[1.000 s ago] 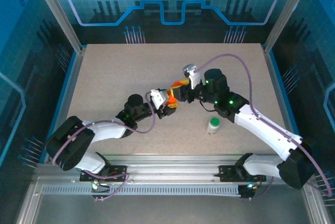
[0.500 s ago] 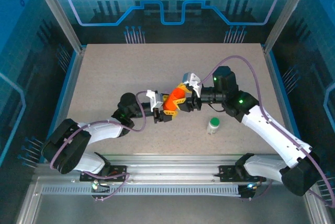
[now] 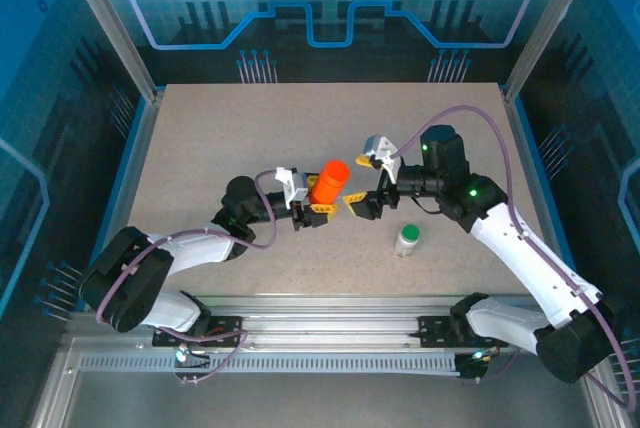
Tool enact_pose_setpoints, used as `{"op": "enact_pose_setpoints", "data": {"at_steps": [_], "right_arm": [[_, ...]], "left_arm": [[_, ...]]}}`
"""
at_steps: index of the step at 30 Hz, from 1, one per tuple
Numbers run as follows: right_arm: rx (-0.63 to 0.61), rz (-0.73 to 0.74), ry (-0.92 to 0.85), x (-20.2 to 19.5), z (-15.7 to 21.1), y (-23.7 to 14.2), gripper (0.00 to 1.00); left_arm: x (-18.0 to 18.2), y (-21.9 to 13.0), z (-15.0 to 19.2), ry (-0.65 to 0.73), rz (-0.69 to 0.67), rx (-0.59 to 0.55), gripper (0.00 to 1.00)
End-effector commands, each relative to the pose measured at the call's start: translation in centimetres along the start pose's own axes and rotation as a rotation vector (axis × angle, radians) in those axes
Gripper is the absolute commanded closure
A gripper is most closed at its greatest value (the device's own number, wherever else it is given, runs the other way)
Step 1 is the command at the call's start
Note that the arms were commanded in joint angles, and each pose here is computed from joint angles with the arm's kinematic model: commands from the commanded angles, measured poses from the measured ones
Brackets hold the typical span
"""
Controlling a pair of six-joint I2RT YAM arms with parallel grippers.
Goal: Sort the pills into containers
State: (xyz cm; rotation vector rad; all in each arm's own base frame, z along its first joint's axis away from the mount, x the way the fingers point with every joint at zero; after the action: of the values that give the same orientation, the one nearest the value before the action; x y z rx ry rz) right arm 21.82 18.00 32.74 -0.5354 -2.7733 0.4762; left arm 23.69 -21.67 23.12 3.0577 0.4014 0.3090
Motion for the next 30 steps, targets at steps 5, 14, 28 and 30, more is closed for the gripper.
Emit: {"op": "enact_pose_setpoints", "data": {"at_steps": [5,14,28,30], "right_arm": [[-0.007,0.074,0.053,-0.3,0.1,-1.1,0.02],[-0.092,0.204,0.167,-1.0,-2.0,-2.3,0.02],[-0.189,0.503,0.568,-4.1,-2.5,-2.8,0.12],[-0.178,0.494,0.632,-4.3,-2.5,-2.1,0.14]], "left_arm": [[0.6,-0.1,-0.4,0.029,-0.045,-0.015,0.82],[1.3,-0.9,-0.1,0.045,-0.179,0.051,0.82],[2.8,-1.9,0.7,0.070,-0.432,0.123,0.82],[3.0,-1.8,0.9,0.088,-0.483,0.152,0.82]]}}
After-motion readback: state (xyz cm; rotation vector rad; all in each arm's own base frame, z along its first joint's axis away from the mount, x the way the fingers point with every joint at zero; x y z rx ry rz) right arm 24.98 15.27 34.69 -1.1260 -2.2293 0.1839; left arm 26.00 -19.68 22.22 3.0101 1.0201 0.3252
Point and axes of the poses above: each hand's point on the last joint's axis, 136 mm out from that joint toward the fingers, its own y axis out along the fingers, its own x axis along the line the jaws close on, z = x × y, the point moved 8 cm from there along -y, back along the fingers, and after that the axes turned 11 degrees about y, right-handed, at the moved point
